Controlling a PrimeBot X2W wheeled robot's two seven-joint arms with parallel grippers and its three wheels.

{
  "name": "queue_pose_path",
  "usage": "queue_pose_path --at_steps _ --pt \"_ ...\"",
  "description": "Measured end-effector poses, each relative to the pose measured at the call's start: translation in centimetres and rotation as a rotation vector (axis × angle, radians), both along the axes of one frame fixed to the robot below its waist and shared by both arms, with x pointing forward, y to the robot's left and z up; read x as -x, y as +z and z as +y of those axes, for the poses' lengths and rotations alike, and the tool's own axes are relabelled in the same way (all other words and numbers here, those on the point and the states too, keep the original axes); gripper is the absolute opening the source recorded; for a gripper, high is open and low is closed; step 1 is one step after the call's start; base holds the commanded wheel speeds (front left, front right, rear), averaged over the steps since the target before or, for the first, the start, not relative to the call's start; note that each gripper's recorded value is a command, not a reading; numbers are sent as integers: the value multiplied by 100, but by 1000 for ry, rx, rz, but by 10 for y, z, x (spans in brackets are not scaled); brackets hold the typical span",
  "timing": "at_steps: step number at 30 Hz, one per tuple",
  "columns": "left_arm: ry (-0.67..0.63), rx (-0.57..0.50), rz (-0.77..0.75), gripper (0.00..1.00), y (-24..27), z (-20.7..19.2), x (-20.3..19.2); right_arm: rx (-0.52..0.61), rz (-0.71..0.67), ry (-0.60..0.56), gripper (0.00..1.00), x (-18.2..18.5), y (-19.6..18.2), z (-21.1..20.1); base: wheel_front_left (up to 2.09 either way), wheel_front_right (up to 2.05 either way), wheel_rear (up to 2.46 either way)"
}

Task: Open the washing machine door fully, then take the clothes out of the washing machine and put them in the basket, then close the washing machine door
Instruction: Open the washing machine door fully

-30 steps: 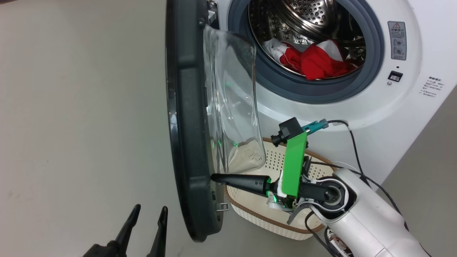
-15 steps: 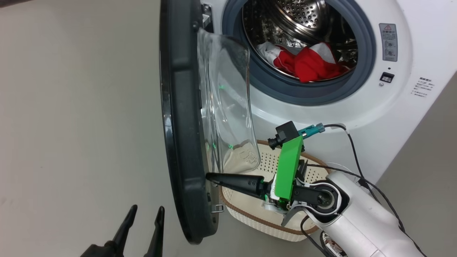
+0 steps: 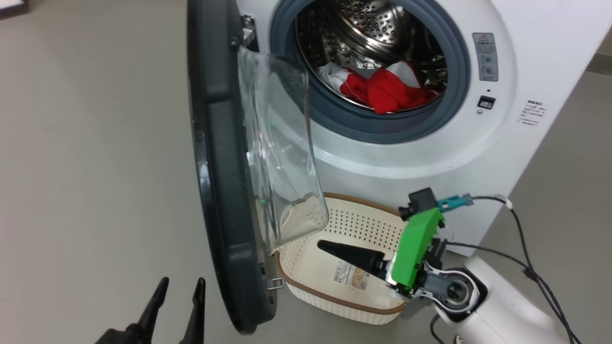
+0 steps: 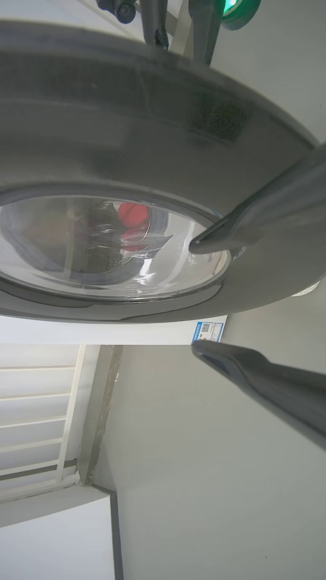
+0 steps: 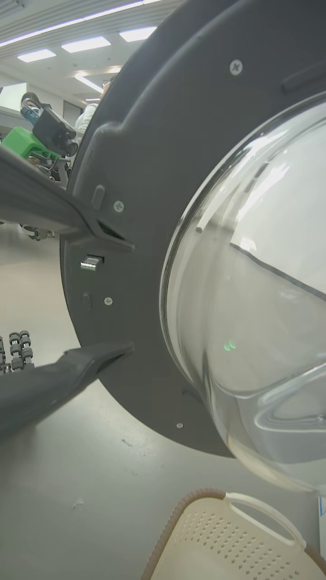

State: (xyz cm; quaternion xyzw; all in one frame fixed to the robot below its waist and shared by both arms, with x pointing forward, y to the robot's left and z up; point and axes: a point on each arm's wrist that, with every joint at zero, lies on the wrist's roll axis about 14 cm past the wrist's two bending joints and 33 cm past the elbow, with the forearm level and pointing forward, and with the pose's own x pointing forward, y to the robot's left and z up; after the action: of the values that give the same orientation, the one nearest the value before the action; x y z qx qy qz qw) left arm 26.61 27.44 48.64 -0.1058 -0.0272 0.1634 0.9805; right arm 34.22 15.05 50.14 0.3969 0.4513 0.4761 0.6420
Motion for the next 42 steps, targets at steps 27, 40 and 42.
queue_pose_path --at_steps 27,40,42 --pt "-27 4 5 100 -4 -2 -8 255 -371 -407 100 -44 -51 -106 0 0 0" --pt "-24 6 17 100 -7 -1 -9 311 -596 -492 100 -47 -60 -130 0 0 0" --pt "-22 7 18 100 -8 0 -9 341 -628 -481 100 -48 -64 -135 0 0 0"
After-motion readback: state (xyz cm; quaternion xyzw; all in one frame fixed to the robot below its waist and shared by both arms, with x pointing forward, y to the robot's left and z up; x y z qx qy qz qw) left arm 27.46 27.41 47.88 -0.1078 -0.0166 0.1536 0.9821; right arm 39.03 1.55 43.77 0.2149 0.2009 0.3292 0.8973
